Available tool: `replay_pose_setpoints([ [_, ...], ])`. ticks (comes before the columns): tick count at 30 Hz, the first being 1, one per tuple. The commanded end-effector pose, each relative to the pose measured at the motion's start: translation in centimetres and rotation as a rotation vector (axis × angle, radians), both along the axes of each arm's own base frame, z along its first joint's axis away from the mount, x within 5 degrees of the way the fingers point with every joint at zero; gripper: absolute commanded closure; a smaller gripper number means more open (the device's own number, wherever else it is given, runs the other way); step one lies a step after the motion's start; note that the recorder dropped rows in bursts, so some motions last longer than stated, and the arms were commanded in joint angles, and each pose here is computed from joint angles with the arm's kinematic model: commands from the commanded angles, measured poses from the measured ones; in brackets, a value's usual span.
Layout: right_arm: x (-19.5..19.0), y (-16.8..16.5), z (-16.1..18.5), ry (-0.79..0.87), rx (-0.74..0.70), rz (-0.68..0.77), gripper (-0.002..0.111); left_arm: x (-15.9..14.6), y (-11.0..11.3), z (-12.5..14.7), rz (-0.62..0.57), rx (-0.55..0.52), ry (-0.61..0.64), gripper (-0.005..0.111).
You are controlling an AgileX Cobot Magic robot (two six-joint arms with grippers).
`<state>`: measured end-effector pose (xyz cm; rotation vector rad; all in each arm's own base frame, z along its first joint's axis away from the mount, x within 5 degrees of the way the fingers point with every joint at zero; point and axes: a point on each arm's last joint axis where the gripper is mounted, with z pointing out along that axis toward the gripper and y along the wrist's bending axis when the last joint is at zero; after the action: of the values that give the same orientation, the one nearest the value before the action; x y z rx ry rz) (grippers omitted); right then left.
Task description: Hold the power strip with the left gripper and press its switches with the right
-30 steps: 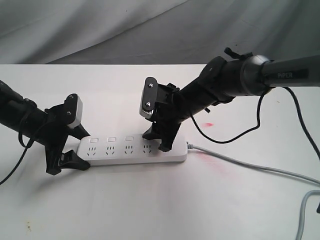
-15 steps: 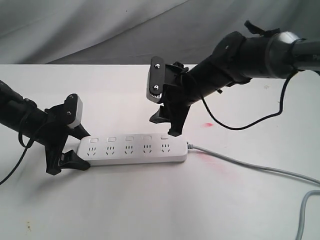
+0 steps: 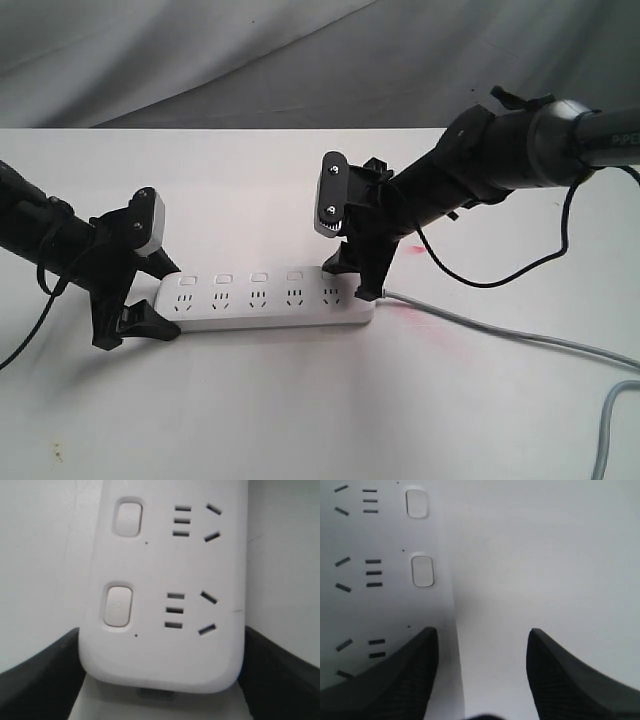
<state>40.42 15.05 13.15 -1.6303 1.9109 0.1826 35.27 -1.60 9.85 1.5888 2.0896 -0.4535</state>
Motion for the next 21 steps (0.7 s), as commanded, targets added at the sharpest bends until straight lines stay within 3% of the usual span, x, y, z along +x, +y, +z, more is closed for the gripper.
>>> replay_pose_setpoints([
  [1,0.0,-0.1,-0.6,0.005,0.002,-0.010,0.057,0.1,-0.2,0.1,-0.006,-0.004,-0.006,0.037],
  [21,-0.7,0.1,-4.1,0.138,-0.006,0.026,0.057,0.1,-0.2,0.1,-0.006,-0.004,-0.006,0.037],
])
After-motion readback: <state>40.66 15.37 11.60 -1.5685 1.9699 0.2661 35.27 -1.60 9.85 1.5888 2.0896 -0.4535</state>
